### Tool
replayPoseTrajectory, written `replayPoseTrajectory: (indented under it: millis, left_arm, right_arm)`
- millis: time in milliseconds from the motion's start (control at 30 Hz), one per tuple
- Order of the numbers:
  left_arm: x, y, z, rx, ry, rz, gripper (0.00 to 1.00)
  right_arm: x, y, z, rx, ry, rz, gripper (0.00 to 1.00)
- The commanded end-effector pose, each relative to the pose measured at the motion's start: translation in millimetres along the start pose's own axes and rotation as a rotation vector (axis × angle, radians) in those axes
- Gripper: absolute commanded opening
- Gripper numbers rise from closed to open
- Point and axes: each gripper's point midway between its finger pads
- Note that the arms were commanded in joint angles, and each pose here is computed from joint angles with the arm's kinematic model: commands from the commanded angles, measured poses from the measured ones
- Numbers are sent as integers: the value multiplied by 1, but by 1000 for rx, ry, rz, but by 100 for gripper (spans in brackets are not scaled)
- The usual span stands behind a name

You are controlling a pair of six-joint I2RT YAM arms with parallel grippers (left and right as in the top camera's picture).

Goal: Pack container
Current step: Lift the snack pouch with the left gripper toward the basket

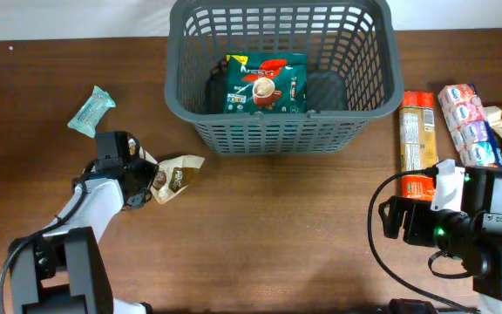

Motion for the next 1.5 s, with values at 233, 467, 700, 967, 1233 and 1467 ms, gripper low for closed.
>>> replayPoseTrajectory:
  millis: [233, 467, 700, 967, 1233, 1467]
  left_arm:
    - [18, -16, -16, 68, -22, 57, 2]
    - [-19, 8, -3, 76, -272, -9, 2]
    - [-75, 80, 33, -18, -463, -54, 2]
    - [-149, 193, 70, -186, -690, -191, 2]
    - [-228, 306, 67, -412, -960, -464, 2]
    - [-277, 345, 12, -519, -1268, -657, 2]
  right_arm:
    - [5, 3, 2, -9, 10, 21, 99]
    - [5, 3, 2, -9, 10, 20, 99]
    - [5, 3, 3, -11, 10, 20, 99]
    - [5, 3, 6, -26, 13, 21, 99]
    - [6, 3, 11, -46, 17, 23, 99]
    - [6, 3, 11, -46, 17, 23, 99]
Point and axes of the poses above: each gripper's point midway between its finger pads, its own y axis back along the fingers, its own x axis along the line the jaws close on, z = x × y, and after that the axes turned 2 degrees about y, right-handed
